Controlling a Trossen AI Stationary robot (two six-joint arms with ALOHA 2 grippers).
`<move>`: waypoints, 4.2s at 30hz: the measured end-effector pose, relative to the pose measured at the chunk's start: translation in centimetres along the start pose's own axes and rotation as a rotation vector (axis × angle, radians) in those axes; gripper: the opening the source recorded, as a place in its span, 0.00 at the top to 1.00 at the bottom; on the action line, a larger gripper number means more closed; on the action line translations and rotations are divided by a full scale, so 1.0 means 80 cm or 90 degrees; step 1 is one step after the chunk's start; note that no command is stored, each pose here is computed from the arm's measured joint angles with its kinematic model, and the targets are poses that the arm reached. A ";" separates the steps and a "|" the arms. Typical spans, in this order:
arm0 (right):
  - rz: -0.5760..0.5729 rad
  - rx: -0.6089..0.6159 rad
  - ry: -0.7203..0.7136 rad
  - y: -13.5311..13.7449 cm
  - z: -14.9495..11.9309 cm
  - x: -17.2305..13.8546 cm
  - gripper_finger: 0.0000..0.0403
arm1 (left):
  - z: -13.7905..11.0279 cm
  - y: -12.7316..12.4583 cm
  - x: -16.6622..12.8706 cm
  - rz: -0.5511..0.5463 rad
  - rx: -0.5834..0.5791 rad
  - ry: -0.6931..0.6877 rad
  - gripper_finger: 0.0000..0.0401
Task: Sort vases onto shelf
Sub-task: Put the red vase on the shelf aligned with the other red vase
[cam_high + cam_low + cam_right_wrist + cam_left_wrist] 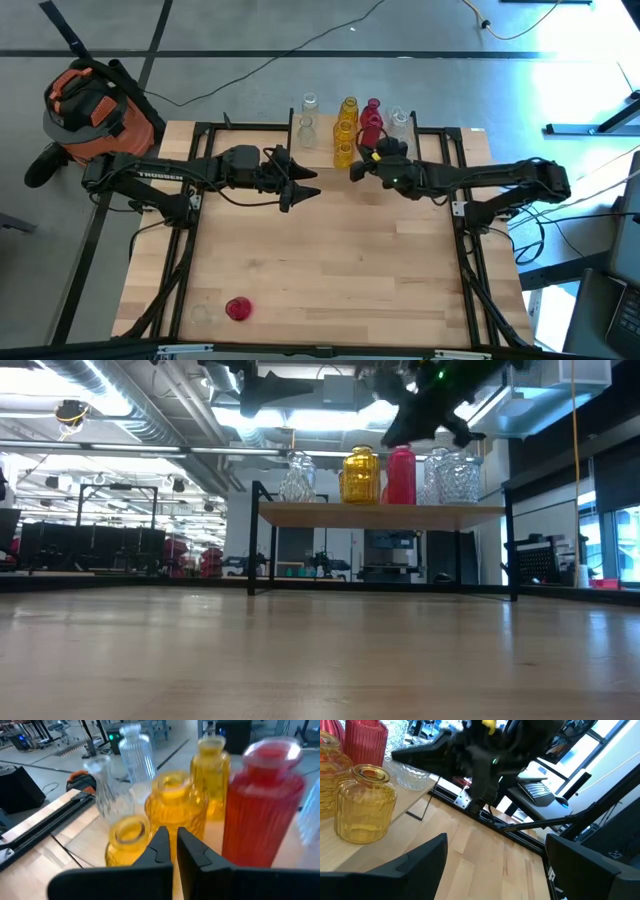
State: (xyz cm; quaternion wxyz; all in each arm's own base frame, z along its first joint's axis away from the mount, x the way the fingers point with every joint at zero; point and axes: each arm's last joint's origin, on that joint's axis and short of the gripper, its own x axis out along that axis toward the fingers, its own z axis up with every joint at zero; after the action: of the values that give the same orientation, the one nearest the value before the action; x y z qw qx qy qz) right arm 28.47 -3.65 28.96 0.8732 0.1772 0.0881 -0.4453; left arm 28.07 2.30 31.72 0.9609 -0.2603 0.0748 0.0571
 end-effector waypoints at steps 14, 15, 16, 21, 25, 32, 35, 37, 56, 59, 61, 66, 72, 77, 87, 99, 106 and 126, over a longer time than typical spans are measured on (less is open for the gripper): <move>0.155 -0.149 -0.049 -0.005 0.095 -0.139 1.00 | -0.012 0.000 -0.007 -0.050 -0.059 0.112 0.19; 0.218 -0.155 -0.022 -0.007 0.094 -0.146 1.00 | -0.014 -0.001 -0.010 -0.061 -0.074 0.140 0.19; 0.281 -0.156 0.013 -0.008 0.093 -0.151 1.00 | -0.019 -0.003 -0.016 -0.068 -0.086 0.177 0.19; 0.458 -0.172 0.212 -0.003 0.063 -0.159 1.00 | -0.050 -0.029 -0.056 -0.088 -0.088 0.362 0.23; 0.460 -0.165 0.257 0.005 0.035 -0.153 1.00 | -0.070 -0.067 -0.090 -0.143 -0.075 0.433 0.30; 0.453 -0.121 0.273 0.021 -0.005 -0.128 1.00 | -0.134 -0.145 -0.134 -0.205 0.001 0.510 0.35; 0.464 -0.117 0.293 0.027 -0.016 -0.122 1.00 | -0.165 -0.159 -0.140 -0.180 0.036 0.555 0.33; 0.471 -0.120 0.305 0.029 -0.020 -0.121 1.00 | -0.183 -0.162 -0.137 -0.159 0.049 0.590 0.31; 0.513 -0.092 0.345 0.030 -0.019 -0.124 1.00 | -0.280 -0.139 -0.100 0.066 0.081 0.808 0.29; 0.512 -0.088 0.346 0.031 -0.019 -0.124 1.00 | -0.279 -0.139 -0.099 0.087 0.078 0.784 0.33; 0.512 -0.086 0.347 0.031 -0.019 -0.124 1.00 | -0.278 -0.138 -0.097 0.103 0.079 0.762 0.36; 0.512 -0.086 0.347 0.031 -0.019 -0.124 1.00 | -0.270 -0.129 -0.088 0.134 0.094 0.726 0.53; 0.517 -0.081 0.340 0.032 -0.018 -0.124 1.00 | -0.249 -0.102 -0.059 0.094 0.194 0.720 0.86; 0.539 -0.064 0.311 0.036 -0.012 -0.125 1.00 | -0.218 -0.067 -0.023 0.070 0.224 0.677 0.94; 0.638 -0.075 0.260 0.046 -0.001 -0.130 0.96 | -0.078 -0.041 0.043 0.030 0.223 0.464 0.94; 0.653 -0.152 0.196 0.064 -0.013 -0.116 0.24 | 0.047 -0.061 0.042 0.005 0.105 0.298 0.94; 0.574 -0.237 0.185 0.084 -0.010 -0.106 0.07 | 0.039 -0.056 0.039 0.050 0.004 0.353 0.95; 0.360 -0.419 0.202 0.153 -0.027 -0.059 0.17 | 0.027 -0.032 0.069 0.148 -0.183 0.347 0.95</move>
State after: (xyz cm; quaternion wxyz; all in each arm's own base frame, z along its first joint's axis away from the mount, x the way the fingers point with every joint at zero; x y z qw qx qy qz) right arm 35.64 7.35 31.25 0.9459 -0.0267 0.3056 -0.1056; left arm 34.12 1.61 33.89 0.8462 -0.3886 0.3493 0.1047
